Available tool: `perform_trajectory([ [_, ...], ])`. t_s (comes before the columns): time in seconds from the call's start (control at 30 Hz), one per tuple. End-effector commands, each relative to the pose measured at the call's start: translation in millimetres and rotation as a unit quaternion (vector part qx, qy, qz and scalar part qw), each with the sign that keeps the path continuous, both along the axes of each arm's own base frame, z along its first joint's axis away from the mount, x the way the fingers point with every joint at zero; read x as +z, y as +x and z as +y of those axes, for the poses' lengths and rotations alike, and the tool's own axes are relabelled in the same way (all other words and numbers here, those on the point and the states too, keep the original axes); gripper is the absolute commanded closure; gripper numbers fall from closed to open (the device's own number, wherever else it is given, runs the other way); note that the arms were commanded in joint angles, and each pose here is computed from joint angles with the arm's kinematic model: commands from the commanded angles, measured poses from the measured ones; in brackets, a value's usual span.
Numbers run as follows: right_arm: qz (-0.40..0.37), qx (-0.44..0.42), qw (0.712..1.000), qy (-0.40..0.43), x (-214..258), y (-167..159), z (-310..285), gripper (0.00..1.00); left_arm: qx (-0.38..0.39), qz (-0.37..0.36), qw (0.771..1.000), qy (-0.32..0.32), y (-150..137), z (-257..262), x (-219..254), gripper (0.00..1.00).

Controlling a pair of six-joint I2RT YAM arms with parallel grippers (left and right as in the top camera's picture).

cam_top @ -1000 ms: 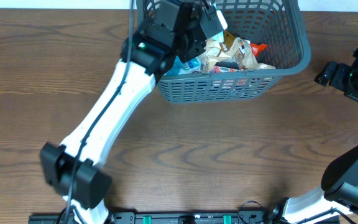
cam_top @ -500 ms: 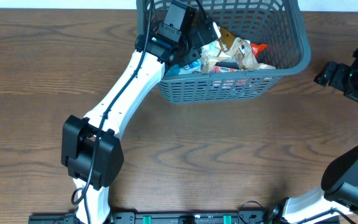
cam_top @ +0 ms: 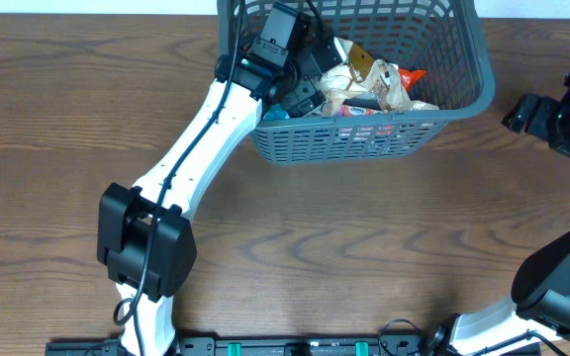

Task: Pack container
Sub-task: 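Release the teal packet inside the basket with the left gripper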

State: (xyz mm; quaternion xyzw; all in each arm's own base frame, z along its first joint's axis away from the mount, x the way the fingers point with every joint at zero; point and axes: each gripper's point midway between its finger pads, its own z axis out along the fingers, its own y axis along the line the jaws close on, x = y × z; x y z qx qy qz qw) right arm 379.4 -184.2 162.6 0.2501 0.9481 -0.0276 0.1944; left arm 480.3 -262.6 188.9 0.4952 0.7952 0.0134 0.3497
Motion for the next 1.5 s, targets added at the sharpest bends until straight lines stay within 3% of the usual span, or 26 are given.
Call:
perform_trajectory([
  [0.0,-0.015,0.009,1.0,-0.005,2,7,-2,0.01,0.077,-0.017,0.996,-0.036,14,25,30,0.01],
  [0.23,-0.088,0.038,0.995,-0.028,27,35,-4,0.01,0.147,-0.052,0.985,-0.079,35,73,66,0.01],
  [0.47,-0.186,0.067,0.977,-0.084,83,61,1,0.01,0.171,-0.118,0.972,-0.11,46,103,116,0.01],
  [0.8,-0.237,0.073,0.963,-0.109,120,64,7,0.01,0.171,-0.144,0.967,-0.123,44,107,139,0.01],
  [1.1,-0.23,0.073,0.965,-0.105,117,62,8,0.01,0.178,-0.129,0.967,-0.132,41,106,134,0.01],
  [1.47,-0.224,0.074,0.966,-0.102,115,60,8,0.01,0.108,-0.021,0.985,-0.137,12,74,91,0.01],
])
